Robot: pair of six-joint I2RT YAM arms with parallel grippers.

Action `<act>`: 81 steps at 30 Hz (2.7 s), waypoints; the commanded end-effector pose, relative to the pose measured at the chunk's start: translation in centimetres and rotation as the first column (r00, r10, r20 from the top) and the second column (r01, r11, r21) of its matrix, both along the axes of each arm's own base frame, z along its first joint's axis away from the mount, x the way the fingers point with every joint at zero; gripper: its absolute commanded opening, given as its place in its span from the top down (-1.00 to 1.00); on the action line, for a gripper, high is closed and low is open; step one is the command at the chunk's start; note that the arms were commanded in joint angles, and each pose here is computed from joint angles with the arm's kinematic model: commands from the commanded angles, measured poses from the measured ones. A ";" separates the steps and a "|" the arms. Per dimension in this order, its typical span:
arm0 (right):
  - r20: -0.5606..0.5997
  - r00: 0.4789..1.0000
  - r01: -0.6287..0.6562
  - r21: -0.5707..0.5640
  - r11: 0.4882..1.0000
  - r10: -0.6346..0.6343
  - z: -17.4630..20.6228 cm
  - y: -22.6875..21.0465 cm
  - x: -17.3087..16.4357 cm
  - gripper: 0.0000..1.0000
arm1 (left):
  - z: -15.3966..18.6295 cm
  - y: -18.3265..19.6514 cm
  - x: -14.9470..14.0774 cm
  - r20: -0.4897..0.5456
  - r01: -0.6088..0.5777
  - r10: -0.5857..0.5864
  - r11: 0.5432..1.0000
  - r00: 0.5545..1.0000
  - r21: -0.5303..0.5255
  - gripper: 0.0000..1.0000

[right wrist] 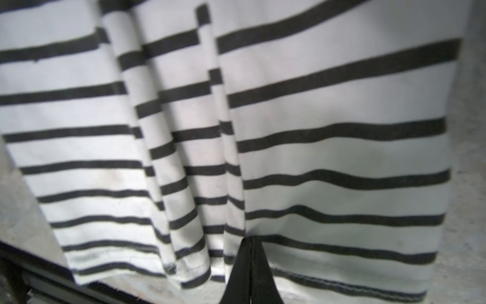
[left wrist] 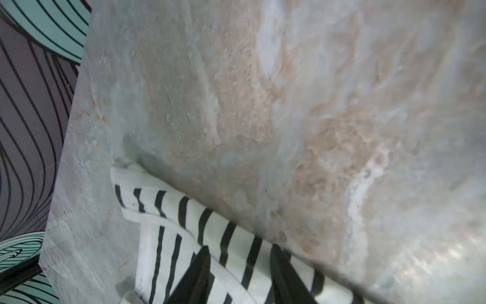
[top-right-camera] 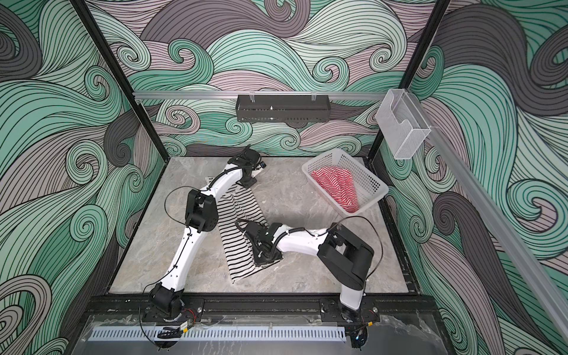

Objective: Fold and stack tank tops
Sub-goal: Rotate the tank top at the center of the table, then fold the tank top at the center of the table.

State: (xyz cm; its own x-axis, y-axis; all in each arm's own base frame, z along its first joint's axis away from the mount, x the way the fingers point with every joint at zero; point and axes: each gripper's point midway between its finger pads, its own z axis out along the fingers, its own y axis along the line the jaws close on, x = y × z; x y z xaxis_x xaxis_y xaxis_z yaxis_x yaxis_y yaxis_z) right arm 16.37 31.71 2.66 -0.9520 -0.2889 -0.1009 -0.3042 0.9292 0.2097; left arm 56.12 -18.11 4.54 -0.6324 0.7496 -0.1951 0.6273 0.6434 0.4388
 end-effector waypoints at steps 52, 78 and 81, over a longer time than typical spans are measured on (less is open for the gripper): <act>-0.189 0.968 0.196 0.164 0.967 -0.164 -0.1 -6.5 1.5 1.00 | 1.0 -4.1 -39.9 -0.266 0.613 -0.624 0.779 0.735 -0.133 -0.28; -0.207 0.945 0.293 0.181 0.939 -0.254 -0.7 -7.7 5.0 1.00 | -1.6 -6.4 -45.3 -0.371 0.664 -0.696 0.711 0.615 -0.234 -0.11; -0.208 0.945 0.293 0.183 0.939 -0.254 -0.7 -7.7 5.2 1.00 | -1.9 -6.4 -45.6 -0.386 0.660 -0.696 0.710 0.606 -0.244 -0.04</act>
State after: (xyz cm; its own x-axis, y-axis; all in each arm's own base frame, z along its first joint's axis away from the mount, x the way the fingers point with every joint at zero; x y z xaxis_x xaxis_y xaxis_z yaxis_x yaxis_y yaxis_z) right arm 20.77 23.66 1.87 -0.9985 -0.0080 0.0544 0.0160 0.9042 0.4268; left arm 11.52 -24.63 3.29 0.0312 0.9920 -0.1223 0.9987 -0.0260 0.0437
